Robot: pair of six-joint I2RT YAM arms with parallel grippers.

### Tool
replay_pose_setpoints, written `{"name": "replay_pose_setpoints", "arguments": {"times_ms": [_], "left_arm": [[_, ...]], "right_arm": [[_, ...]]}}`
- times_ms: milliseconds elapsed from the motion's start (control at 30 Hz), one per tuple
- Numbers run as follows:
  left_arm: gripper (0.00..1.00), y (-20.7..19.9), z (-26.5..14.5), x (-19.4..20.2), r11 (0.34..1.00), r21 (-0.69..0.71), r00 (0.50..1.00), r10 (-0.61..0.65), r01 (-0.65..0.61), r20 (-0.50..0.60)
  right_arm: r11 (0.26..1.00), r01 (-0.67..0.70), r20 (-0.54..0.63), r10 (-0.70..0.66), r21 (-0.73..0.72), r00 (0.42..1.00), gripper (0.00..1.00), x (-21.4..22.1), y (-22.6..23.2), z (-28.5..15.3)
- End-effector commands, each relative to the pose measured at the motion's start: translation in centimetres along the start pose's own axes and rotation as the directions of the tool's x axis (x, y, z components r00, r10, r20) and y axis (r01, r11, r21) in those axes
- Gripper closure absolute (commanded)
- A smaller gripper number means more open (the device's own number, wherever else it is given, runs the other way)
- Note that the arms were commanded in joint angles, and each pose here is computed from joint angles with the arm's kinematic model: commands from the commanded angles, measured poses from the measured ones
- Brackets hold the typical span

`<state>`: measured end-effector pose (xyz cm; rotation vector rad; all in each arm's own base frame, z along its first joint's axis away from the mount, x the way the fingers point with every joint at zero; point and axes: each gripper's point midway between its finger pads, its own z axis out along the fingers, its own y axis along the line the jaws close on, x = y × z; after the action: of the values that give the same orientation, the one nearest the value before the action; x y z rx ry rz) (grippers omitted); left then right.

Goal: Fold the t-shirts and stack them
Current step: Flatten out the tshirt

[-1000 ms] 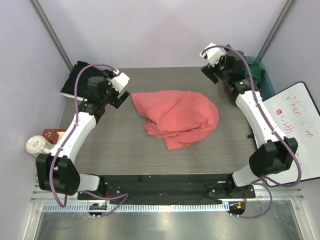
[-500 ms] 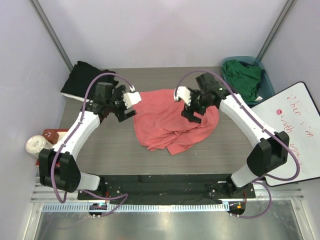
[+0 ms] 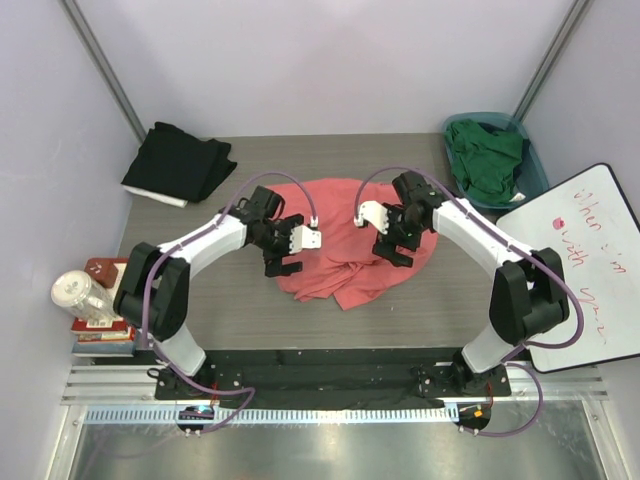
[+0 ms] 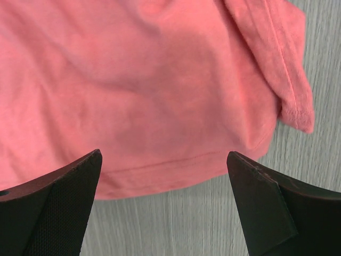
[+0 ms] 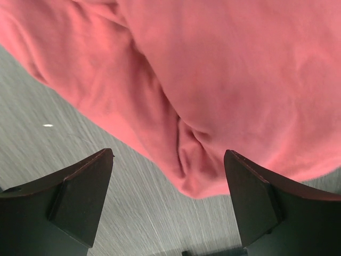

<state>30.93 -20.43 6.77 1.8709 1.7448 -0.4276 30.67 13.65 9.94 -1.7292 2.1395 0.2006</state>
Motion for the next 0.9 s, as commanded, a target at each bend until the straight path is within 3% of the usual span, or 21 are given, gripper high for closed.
{"name": "replay_pose_setpoints", "arguments": {"times_ms": [0, 233, 333, 400, 433, 467, 500, 667, 867], "left_arm": [[0.0, 1.1, 0.5, -1.4, 1.0, 0.0, 1.0, 0.019, -0.019, 0.007], [0.02, 1.0, 3.2, -0.5, 0.999, 0.039, 0.998, 0.009, -0.007, -0.059], [0.1, 1.5, 4.0, -0.1, 0.999, 0.04, 0.996, 0.003, 0.001, -0.095], [0.3, 1.6, 4.3, 0.3, 0.999, 0.043, 0.993, 0.005, 0.0, -0.115], [0.46, 1.7, 4.4, 0.5, 0.999, 0.042, 0.992, 0.004, 0.002, -0.123], [0.81, 1.9, 4.6, 1.1, 0.999, 0.038, 0.989, 0.002, 0.003, -0.151], [1.0, 2.0, 4.6, 1.5, 0.999, 0.033, 0.986, 0.005, 0.0, -0.166], [1.0, 5.9, 2.8, 3.7, 0.988, -0.144, 0.958, 0.008, -0.051, -0.286], [1.0, 10.5, -2.9, 8.4, 0.943, -0.331, 0.915, -0.145, 0.012, -0.378]], "right_arm": [[0.991, -0.012, 0.025, 0.009, 0.134, 1.0, 0.09, 0.2, -3.2, -2.5], [0.979, -0.054, 0.059, 0.043, 0.196, 0.997, 0.09, 0.2, -5.9, -4.1], [0.973, -0.068, 0.074, 0.053, 0.219, 0.996, 0.09, 0.0, -7.2, -4.7], [0.969, -0.072, 0.086, 0.053, 0.235, 0.995, 0.09, -0.2, -7.8, -5.3], [0.968, -0.076, 0.086, 0.057, 0.237, 0.995, 0.09, 0.0, -8.1, -5.3], [0.968, -0.076, 0.085, 0.057, 0.24, 0.995, 0.09, 0.1, -8.2, -5.4], [0.966, -0.071, 0.087, 0.051, 0.248, 0.995, 0.09, 0.0, -8.5, -5.7], [0.96, -0.082, 0.097, 0.058, 0.268, 0.994, 0.09, 0.3, -9.3, -6.4], [0.982, -0.057, 0.106, 0.039, 0.18, 0.994, 0.07, 0.6, -7.0, -6.1]]}}
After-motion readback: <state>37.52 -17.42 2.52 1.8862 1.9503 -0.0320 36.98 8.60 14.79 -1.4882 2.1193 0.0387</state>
